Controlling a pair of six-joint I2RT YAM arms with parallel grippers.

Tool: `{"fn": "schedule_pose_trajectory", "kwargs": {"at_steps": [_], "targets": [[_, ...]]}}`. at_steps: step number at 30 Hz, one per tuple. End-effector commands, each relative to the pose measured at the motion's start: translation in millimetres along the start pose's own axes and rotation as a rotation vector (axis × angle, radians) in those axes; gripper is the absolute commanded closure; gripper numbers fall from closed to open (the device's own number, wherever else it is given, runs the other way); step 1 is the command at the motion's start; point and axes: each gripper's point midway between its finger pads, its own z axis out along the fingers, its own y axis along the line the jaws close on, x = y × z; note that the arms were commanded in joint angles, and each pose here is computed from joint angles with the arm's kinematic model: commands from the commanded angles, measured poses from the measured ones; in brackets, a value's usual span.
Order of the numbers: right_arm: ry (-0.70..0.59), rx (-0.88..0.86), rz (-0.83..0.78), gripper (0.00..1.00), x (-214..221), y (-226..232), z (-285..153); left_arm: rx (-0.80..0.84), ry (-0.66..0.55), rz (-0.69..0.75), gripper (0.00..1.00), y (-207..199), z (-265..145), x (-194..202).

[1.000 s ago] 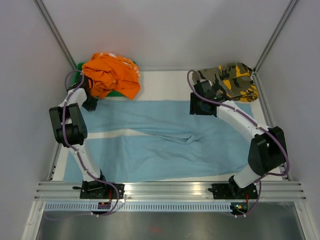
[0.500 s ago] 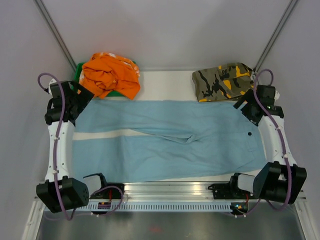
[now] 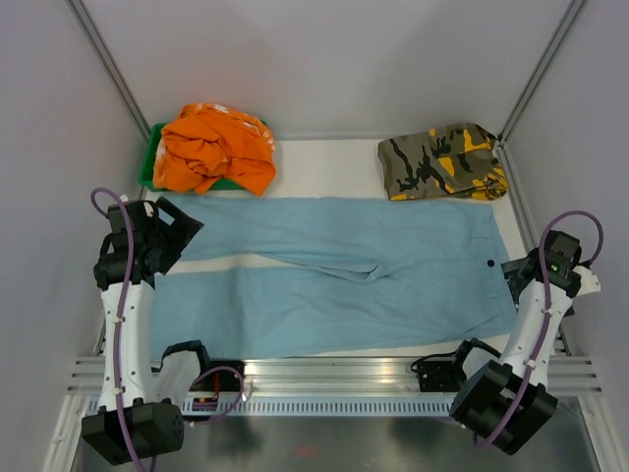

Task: Fold and stack the trousers
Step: Flatten the trousers out

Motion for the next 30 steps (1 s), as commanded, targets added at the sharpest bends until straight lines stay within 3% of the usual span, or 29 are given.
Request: {"fn": "schedule_pose_trajectory", "kwargs": {"at_steps": [1,6,14,20,30], "targets": [[0.012,0.163,0.081,0.03,16.6,-37.3,1.5,0.056,0.068,0.058,0.0,-10.1,2.6,15.6],[-0.077,0.209,0.063,0.03,5.2,-52.1,-0.2,0.087,0.105,0.077,0.0,-18.4,5.5,27.8],[0.154,0.15,0.152,0.1,67.9,-43.1,35.6,0.027,0.1,0.065,0.0,-4.7,-0.3,31.4],[0.06,0.168,0.151,0.13,52.0,-47.4,41.3,0.021,0.073,0.045,0.0,-2.5,-7.4,29.9],[0.059,0.264,0.13,0.19,46.2,-54.9,49.9,-0.025,0.087,0.017,0.0,6.5,-3.0,34.2]]}}
